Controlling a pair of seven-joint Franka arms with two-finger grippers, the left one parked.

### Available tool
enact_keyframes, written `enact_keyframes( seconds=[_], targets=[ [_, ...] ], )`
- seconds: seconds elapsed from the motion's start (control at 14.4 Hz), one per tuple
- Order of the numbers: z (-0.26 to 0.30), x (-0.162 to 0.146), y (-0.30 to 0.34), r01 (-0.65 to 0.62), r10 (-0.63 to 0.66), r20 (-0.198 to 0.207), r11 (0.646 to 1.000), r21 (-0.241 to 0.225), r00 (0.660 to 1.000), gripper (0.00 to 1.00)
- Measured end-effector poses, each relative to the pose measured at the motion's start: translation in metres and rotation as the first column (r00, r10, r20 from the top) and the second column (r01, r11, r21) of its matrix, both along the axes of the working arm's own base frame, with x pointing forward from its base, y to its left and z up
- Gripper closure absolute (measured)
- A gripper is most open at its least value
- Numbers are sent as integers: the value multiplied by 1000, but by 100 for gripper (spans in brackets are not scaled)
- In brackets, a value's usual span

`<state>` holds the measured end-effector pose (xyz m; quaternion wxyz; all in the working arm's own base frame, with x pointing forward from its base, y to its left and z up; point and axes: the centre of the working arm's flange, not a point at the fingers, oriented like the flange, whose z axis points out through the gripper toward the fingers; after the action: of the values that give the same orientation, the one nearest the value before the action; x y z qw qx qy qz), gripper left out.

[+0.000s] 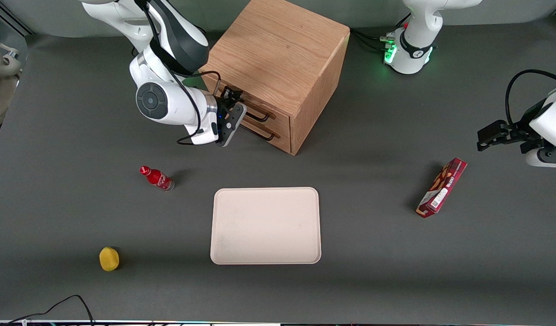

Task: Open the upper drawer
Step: 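Hook the right gripper onto the upper drawer's black handle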

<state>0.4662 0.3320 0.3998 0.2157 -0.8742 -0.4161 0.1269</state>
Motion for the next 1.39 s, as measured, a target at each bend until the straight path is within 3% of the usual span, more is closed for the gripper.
enact_keyframes(
  seconds=[1.39],
  targets=[
    [-24, 4, -4, 10, -10, 13, 1000, -13, 1000, 0]
  ],
)
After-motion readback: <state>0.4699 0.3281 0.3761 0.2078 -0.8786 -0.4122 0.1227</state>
